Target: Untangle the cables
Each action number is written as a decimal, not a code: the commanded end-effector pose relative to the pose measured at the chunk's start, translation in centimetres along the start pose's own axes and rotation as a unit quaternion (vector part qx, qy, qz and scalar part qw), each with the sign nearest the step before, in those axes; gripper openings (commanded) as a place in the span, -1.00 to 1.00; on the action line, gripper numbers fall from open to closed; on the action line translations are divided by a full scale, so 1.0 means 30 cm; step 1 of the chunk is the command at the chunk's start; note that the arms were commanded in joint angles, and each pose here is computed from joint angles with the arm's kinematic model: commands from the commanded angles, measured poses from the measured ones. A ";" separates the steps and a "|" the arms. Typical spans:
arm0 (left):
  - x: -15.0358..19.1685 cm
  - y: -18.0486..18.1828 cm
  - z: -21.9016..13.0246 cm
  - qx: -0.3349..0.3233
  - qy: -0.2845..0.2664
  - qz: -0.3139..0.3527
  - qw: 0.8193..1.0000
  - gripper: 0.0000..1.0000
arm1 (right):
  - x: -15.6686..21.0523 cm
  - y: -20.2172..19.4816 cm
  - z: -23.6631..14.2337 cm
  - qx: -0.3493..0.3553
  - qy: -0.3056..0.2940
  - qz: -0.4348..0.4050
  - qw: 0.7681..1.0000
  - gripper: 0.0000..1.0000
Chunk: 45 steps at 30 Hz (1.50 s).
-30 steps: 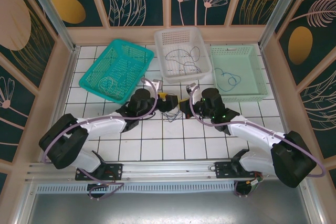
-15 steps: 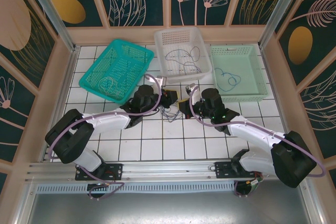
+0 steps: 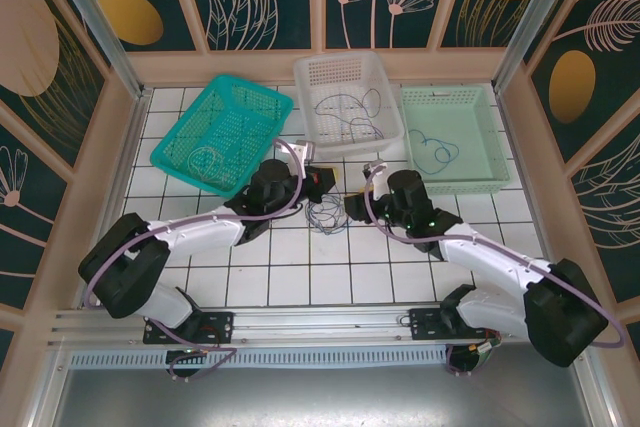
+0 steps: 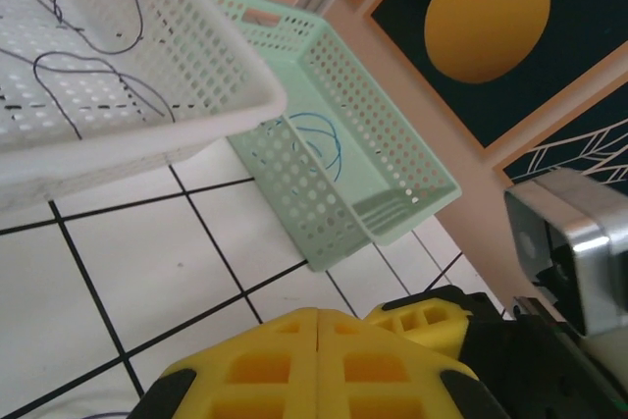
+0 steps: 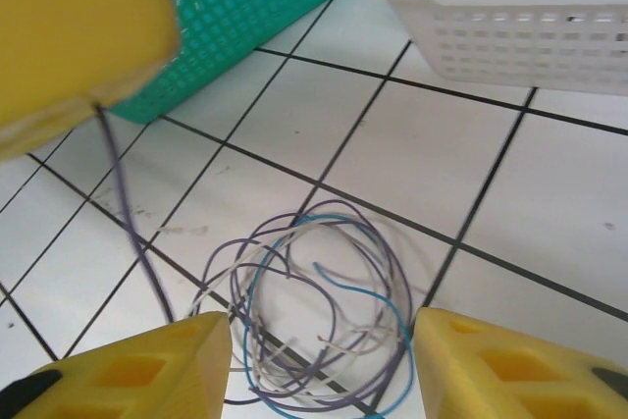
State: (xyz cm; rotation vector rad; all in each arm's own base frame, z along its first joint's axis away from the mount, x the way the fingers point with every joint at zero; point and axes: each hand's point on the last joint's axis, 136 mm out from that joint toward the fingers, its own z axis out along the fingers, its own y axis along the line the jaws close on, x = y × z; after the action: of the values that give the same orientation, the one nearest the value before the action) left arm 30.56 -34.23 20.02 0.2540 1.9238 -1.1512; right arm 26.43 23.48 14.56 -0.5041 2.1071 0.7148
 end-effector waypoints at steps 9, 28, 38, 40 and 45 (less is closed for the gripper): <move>-0.070 -0.038 -0.003 0.012 -0.028 0.004 1.000 -1.00 | -0.007 0.060 -0.048 -0.061 -0.032 -0.014 0.997 0.53; -0.118 -0.106 -0.010 0.068 -0.061 -0.030 0.995 -1.00 | 0.028 0.144 0.053 -0.102 -0.065 0.031 0.992 0.52; -0.124 -0.110 -0.021 0.086 -0.080 -0.055 0.992 -1.00 | 0.028 0.130 0.060 -0.073 -0.083 0.033 0.993 -0.09; -0.125 -0.109 -0.022 0.084 -0.081 -0.053 0.992 -1.00 | 0.028 0.125 0.063 -0.068 -0.080 0.035 0.994 -0.40; -0.125 -0.102 -0.029 0.075 -0.082 -0.048 0.993 -1.00 | 0.015 0.126 0.063 -0.063 -0.077 0.028 0.995 -0.90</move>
State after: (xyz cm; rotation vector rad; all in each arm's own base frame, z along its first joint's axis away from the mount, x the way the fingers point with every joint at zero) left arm 30.67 -34.62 24.03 0.1467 1.7698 -1.3307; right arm 24.58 27.30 13.36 -0.4547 1.9730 0.9055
